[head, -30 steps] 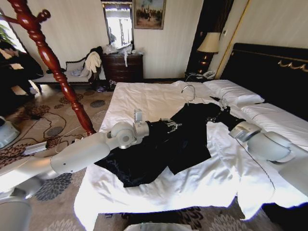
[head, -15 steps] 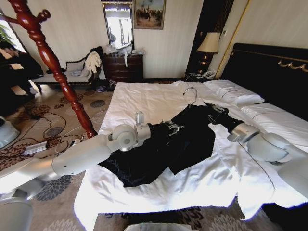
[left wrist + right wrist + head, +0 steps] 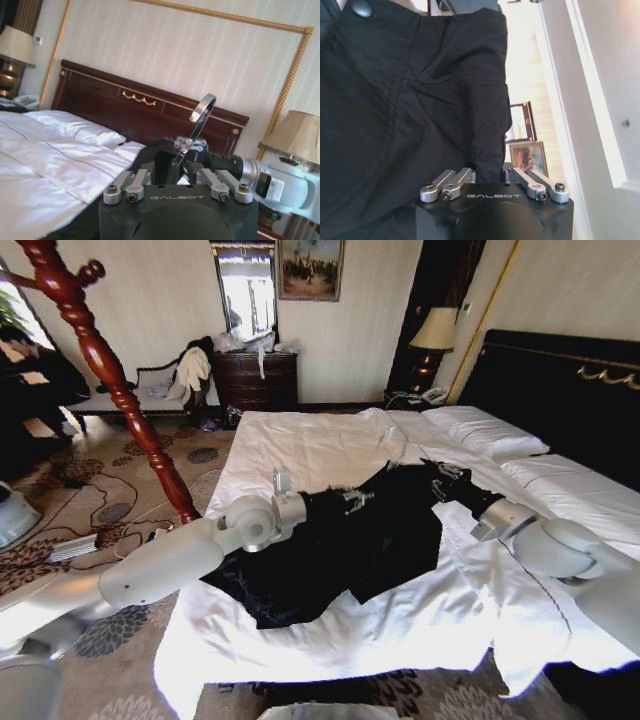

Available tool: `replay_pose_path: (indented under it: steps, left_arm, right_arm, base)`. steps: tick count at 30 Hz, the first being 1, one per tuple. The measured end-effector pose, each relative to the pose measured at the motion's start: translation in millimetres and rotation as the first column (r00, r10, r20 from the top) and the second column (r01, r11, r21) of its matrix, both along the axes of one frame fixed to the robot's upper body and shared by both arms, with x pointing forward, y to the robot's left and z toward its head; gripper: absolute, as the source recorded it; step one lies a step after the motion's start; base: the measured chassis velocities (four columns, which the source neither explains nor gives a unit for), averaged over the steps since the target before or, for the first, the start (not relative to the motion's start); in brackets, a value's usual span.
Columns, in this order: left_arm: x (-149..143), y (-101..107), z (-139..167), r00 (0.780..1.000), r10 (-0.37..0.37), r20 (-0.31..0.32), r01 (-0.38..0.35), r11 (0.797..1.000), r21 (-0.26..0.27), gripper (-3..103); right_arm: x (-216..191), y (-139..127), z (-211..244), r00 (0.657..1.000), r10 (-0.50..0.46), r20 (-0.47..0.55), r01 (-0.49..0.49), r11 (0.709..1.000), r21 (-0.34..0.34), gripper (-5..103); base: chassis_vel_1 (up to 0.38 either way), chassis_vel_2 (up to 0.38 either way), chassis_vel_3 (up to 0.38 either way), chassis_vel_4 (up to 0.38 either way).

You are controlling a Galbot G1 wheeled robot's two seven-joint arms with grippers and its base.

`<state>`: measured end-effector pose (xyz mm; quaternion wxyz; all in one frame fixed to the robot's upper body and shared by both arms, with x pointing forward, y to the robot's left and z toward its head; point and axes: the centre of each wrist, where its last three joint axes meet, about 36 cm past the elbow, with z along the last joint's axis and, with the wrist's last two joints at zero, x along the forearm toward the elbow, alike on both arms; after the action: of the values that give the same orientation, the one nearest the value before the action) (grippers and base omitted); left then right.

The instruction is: Pick up the clothes from the bed and hang them on the clothes hanger.

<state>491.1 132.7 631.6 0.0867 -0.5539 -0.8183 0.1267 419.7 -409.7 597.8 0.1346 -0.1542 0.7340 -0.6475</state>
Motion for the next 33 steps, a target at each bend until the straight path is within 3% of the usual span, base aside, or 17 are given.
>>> replay_pose_path:
  steps: [1,9,11,13,16,26,33]
  left_arm:
    - [0.7,1.4,1.6,1.000,0.005,0.003,-0.005,1.000,-0.001,42]
    - [-1.0,20.3,11.8,0.999,0.040,0.021,-0.040,0.999,-0.005,75]
    - [-4.8,34.5,8.9,0.997,0.069,0.026,-0.069,0.998,0.007,85]
    - [-6.4,42.2,7.4,0.996,0.086,0.030,-0.087,0.996,0.014,85]
    - [-11.7,66.0,4.3,0.990,0.133,0.042,-0.134,0.990,0.033,98]
    - [-26.9,118.0,3.8,0.966,0.236,0.102,-0.243,0.967,0.068,100]
    - [-44.5,160.7,-25.6,0.922,0.340,0.183,-0.367,0.918,0.147,100]
  right_arm:
    - [-0.2,0.1,-0.9,1.000,-0.001,-0.002,0.001,1.000,0.004,19]
    - [0.5,-1.5,-3.9,1.000,-0.015,-0.008,0.015,0.999,0.029,19]
    - [0.4,-1.7,-5.2,0.999,-0.030,-0.020,0.031,0.998,0.062,19]
    - [0.2,-1.6,-6.0,0.999,-0.037,-0.027,0.039,0.996,0.081,19]
    - [-0.3,-1.3,-8.3,0.998,-0.049,-0.037,0.053,0.992,0.117,19]
    - [-0.9,-1.1,-12.2,0.997,-0.058,-0.043,0.064,0.986,0.156,19]
    - [-2.1,-0.2,-13.7,0.996,-0.070,-0.054,0.080,0.976,0.201,19]
  base:
    - [0.000,0.000,0.000,0.000]
    - [0.000,0.000,0.000,0.000]
    - [0.000,0.000,0.000,0.000]
    - [0.000,0.000,0.000,0.000]
    - [0.000,0.000,0.000,0.000]
    - [0.000,0.000,0.000,0.000]
    - [0.000,0.000,0.000,0.000]
